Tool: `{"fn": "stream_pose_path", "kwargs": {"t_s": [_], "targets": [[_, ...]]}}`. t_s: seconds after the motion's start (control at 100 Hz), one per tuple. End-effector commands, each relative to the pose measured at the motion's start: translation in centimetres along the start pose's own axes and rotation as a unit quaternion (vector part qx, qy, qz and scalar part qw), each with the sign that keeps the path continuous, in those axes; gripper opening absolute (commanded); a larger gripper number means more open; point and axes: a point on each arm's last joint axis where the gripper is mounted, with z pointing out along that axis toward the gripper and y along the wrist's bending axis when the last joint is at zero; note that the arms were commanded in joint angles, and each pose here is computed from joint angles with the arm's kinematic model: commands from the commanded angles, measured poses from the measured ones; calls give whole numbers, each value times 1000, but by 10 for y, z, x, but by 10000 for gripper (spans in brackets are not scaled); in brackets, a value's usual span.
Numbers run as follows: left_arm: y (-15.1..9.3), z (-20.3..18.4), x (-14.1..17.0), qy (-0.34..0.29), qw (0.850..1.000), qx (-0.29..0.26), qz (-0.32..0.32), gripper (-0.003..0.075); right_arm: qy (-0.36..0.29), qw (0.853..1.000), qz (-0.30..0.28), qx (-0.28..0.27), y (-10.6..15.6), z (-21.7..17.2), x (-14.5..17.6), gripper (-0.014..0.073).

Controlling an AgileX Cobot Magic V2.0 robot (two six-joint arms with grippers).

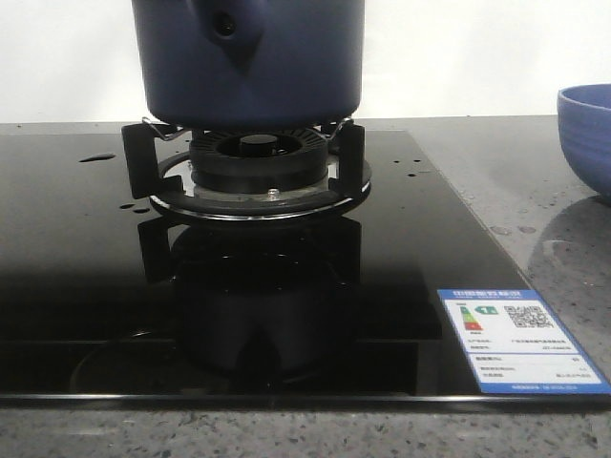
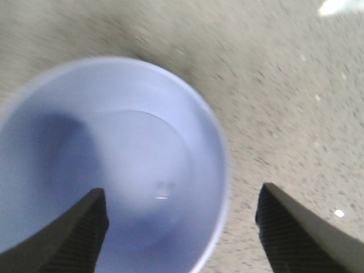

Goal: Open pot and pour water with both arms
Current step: 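Grasp the rim of the light blue bowl with right gripper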

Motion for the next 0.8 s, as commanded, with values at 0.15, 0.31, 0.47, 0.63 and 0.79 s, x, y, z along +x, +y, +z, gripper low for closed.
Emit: {"fn": "stream_pose_path", "kwargs": {"t_s": [0.15,0.31,0.47,0.63,0.79], "targets": [[-7,-15,-28,-47,999,5,1,395,19,1000,12,18,-14,25,-14,472],[-7,-15,-27,-39,999,5,10,395,41,999,20,10,-15,43,-15,233],[-6,-15,-27,-39,999,-1,10,394,39,999,21,9,-15,44,-15,-73],[-2,-15,-27,-39,999,-22,10,390,33,998,36,-25,-8,37,-20,-72],[2,-15,-27,-39,998,-42,9,390,9,996,40,-77,2,17,-37,-62]]}}
